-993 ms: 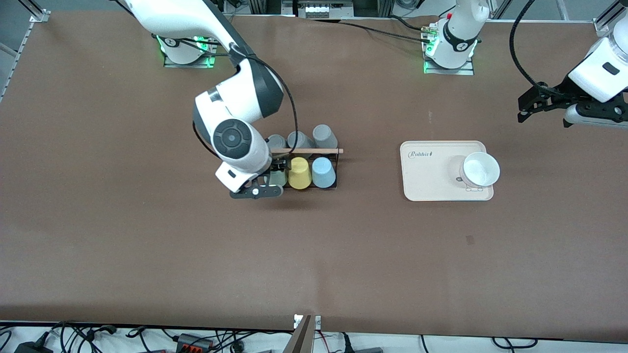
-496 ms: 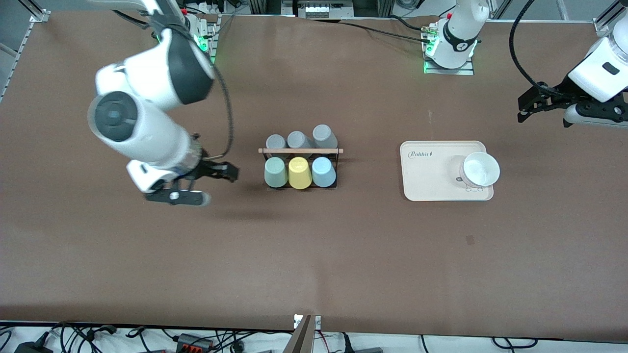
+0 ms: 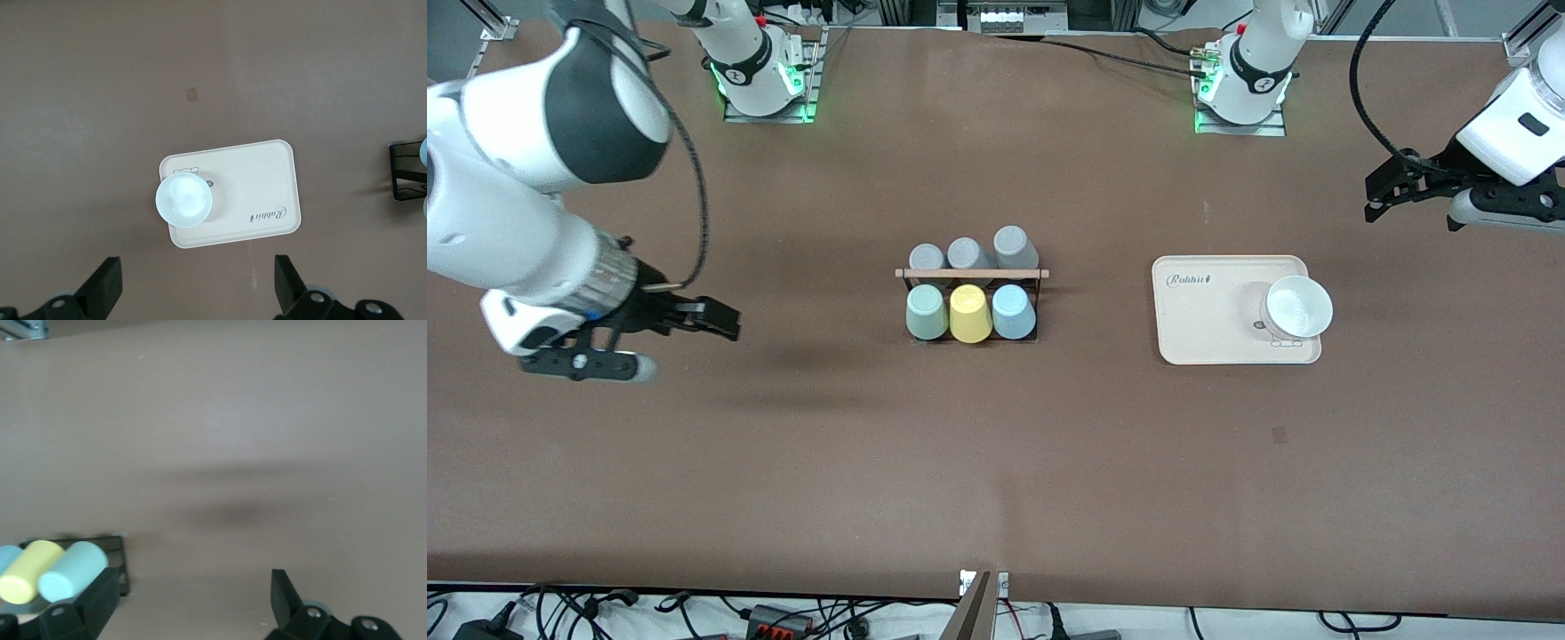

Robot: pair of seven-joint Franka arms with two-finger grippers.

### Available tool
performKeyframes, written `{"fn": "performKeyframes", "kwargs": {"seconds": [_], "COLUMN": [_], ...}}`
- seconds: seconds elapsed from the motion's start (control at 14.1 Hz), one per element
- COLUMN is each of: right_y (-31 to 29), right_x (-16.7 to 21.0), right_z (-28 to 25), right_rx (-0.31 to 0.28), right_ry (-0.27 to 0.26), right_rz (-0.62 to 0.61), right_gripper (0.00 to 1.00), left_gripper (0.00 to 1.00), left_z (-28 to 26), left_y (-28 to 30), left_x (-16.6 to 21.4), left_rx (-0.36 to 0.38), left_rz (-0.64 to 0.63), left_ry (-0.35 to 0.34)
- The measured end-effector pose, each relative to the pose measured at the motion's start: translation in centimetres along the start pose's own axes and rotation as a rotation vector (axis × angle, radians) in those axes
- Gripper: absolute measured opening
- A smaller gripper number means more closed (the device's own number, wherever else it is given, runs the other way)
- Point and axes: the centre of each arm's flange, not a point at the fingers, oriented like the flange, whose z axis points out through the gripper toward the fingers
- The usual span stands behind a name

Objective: Hang scattered cups on rack with three cups

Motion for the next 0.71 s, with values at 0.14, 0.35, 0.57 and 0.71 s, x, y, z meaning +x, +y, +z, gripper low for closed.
{"fn": "performKeyframes", "kwargs": {"seconds": [0.14,0.35,0.57,0.71], "right_y": [4.0,9.3,12.5,13.4], "right_x": [0.2,0.4,-0.4,-1.3], "right_z": [-1.9,-3.8,-5.6,-7.1], "right_rx": [-0.006,-0.006,-0.007,-0.028], "right_ry": [0.015,0.037,0.053,0.069], "right_rz": [-0.015,-0.03,-0.044,-0.065], "right_gripper": [1.0,1.0,1.0,1.0], "left_gripper": [1.0,1.0,1.0,1.0], "left_z": [0.0,0.0,0.1,0.1], "left_y": [0.0,0.0,0.0,0.0], "left_x": [0.0,0.0,0.0,0.0], "left_rx": [0.0,0.0,0.0,0.0], "left_rz": [0.0,0.0,0.0,0.0], "left_ry": [0.0,0.0,-0.001,-0.001]}}
